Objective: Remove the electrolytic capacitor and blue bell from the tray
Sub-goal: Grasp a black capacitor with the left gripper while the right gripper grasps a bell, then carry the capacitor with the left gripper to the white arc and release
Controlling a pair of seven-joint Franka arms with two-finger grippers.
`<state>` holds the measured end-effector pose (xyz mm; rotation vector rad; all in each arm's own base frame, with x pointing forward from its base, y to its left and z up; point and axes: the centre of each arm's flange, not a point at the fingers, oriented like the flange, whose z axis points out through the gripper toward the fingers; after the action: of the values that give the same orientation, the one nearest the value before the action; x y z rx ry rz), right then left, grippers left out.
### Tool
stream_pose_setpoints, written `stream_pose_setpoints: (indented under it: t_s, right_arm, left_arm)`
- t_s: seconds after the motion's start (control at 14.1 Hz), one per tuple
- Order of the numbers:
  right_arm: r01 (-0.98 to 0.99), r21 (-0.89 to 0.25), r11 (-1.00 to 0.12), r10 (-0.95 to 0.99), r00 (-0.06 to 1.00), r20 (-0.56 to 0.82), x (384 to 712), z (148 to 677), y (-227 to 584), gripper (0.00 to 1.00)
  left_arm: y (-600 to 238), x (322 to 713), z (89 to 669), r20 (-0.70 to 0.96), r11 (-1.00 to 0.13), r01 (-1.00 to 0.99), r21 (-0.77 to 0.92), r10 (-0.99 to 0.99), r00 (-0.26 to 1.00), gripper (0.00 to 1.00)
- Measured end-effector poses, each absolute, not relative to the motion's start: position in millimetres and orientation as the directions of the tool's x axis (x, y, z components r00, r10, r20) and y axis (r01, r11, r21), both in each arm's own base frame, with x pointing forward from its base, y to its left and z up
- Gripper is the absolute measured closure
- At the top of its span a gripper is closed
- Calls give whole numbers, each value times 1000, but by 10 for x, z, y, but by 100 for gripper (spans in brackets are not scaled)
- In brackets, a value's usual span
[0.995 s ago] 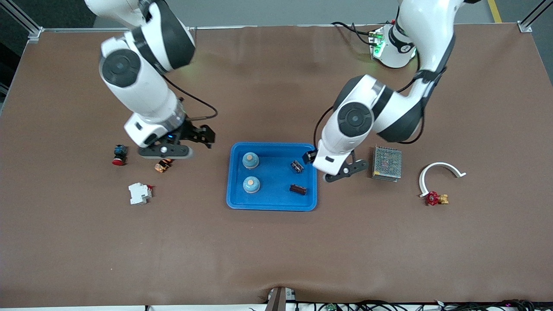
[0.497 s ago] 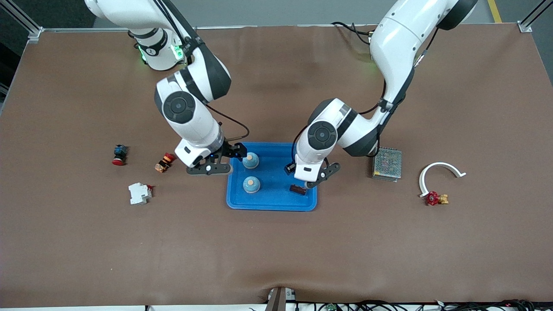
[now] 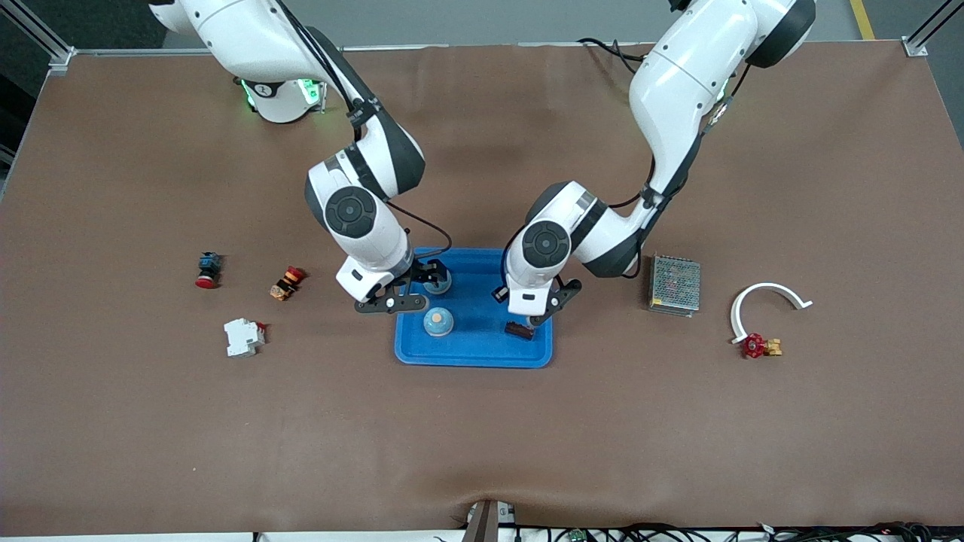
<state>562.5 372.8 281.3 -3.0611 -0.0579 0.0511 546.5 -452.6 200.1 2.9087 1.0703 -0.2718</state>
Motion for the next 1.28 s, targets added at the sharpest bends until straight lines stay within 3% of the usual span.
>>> stream_pose_setpoints:
  t_s: [0.21, 0.36, 0.43, 0.5, 0.57, 0.92, 1.28]
  right_arm:
    - [46, -73, -996, 50, 998, -42, 5581, 2606, 3797, 0]
    - [59, -65, -996, 62, 997, -56, 5519, 2472, 3865, 0]
    - [63, -61, -996, 67, 996, -62, 5496, 2411, 3888, 0]
    - [65, -58, -996, 69, 995, -65, 5483, 2354, 3901, 0]
    - [68, -56, -996, 71, 995, -68, 5470, 2306, 3914, 0]
    - [74, -58, -996, 77, 995, -61, 5445, 2160, 3960, 0]
    - [73, -60, -996, 76, 996, -53, 5447, 2025, 3967, 0]
  left_arm:
    - [-4528, 5464, 1896, -176, -761, 649, -28, 643, 746, 40]
    - [-4538, 5450, 1853, -178, -762, 647, -30, 642, 746, 49]
    - [-4539, 5445, 1839, -178, -762, 647, -32, 641, 746, 49]
    - [-4539, 5444, 1833, -178, -762, 647, -33, 641, 746, 55]
    - [-4539, 5447, 1834, -178, -762, 647, -32, 641, 747, 67]
    - [-4535, 5599, 2078, -142, -762, 647, 8, 640, 755, 66]
    - [-4219, 5824, 2912, -104, -745, 667, -3, 664, 741, 66]
